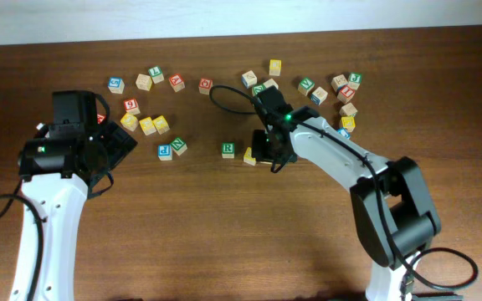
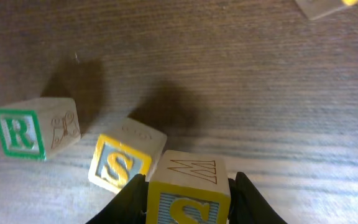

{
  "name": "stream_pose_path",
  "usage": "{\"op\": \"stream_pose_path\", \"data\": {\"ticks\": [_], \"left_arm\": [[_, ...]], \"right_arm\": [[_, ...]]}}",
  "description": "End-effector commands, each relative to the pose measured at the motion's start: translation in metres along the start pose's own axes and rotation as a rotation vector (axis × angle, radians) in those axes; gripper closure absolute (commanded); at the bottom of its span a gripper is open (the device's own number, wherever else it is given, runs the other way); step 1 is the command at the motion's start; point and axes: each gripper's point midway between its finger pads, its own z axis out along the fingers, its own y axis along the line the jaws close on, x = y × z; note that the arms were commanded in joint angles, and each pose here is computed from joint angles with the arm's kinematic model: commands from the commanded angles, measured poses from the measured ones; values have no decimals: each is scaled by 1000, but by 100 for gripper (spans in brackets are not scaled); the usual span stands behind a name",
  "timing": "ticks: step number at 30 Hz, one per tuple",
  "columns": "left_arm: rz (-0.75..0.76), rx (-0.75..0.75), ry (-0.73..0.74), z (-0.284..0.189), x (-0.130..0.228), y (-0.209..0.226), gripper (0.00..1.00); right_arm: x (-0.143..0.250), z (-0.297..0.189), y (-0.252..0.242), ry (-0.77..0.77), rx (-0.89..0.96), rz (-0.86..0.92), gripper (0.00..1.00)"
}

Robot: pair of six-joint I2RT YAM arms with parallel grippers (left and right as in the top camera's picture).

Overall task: Spell out RSS
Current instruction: 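Carry the S block left and set it right of the first S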

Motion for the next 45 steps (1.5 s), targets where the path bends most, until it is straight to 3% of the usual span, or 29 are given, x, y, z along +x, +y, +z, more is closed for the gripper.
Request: {"op": "stream_pose_path", "data": {"ticks": [1, 12, 23, 45], "left_arm": [[11, -5, -9, -1, -3, 2, 1], [11, -5, -9, -1, -3, 2, 1], [11, -5, -9, -1, -3, 2, 1], [11, -5, -9, -1, -3, 2, 1]], "right_arm": [[13, 23, -4, 52, 26, 4, 71], [9, 30, 2, 44, -8, -3, 71], [-7, 30, 15, -23, -60, -190, 70], [-1, 30, 16, -2, -63, -158, 69]]}}
